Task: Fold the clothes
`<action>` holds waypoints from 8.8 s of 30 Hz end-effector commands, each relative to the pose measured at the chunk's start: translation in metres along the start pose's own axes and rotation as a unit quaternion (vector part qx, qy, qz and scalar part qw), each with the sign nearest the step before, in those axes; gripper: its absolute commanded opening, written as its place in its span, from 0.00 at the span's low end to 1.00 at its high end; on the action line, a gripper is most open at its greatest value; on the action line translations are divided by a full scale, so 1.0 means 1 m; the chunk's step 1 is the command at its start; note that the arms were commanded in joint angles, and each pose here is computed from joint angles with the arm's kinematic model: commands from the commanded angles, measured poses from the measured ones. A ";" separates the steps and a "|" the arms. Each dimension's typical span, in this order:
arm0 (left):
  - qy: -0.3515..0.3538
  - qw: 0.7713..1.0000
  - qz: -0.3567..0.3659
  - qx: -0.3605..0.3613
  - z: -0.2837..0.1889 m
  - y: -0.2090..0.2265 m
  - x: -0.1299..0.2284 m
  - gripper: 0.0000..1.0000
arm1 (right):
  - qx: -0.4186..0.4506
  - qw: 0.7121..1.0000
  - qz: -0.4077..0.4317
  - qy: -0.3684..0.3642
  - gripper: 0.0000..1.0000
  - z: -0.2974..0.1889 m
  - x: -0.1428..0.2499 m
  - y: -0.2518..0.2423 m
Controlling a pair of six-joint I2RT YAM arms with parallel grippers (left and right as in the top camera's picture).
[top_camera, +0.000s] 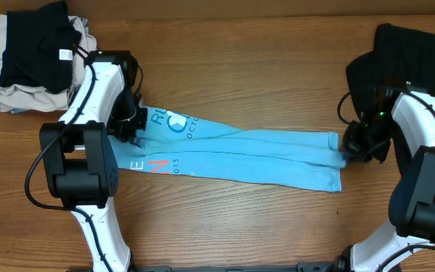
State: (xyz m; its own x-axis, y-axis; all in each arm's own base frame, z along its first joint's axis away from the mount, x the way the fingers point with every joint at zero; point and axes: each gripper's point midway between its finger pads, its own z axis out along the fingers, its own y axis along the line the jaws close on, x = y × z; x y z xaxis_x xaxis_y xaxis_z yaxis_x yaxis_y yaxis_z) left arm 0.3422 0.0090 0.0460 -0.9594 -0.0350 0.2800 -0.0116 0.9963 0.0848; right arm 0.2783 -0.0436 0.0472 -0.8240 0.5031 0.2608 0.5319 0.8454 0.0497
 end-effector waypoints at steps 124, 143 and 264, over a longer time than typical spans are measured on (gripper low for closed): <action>-0.335 0.941 -0.028 0.037 -0.216 0.011 -0.077 1.00 | -0.034 0.873 -0.474 -0.107 0.16 0.054 0.086 0.202; -0.336 0.941 -0.024 0.035 -0.216 0.011 -0.077 1.00 | -0.146 0.836 -0.525 -0.066 0.04 0.010 0.178 0.283; -0.355 0.934 -0.013 0.034 -0.223 0.010 -0.084 1.00 | 0.027 0.944 -0.280 -0.170 0.04 0.016 0.012 0.230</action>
State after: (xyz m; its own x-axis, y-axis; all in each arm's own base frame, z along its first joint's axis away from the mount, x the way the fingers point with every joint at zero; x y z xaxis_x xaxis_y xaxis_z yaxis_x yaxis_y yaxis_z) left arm 0.4864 0.0019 0.2198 -0.9200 -0.0408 -0.3899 -0.0460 0.9989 0.0041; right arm 0.3841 0.1683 0.0532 -0.9966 0.0246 -0.0784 0.0192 0.9975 0.0683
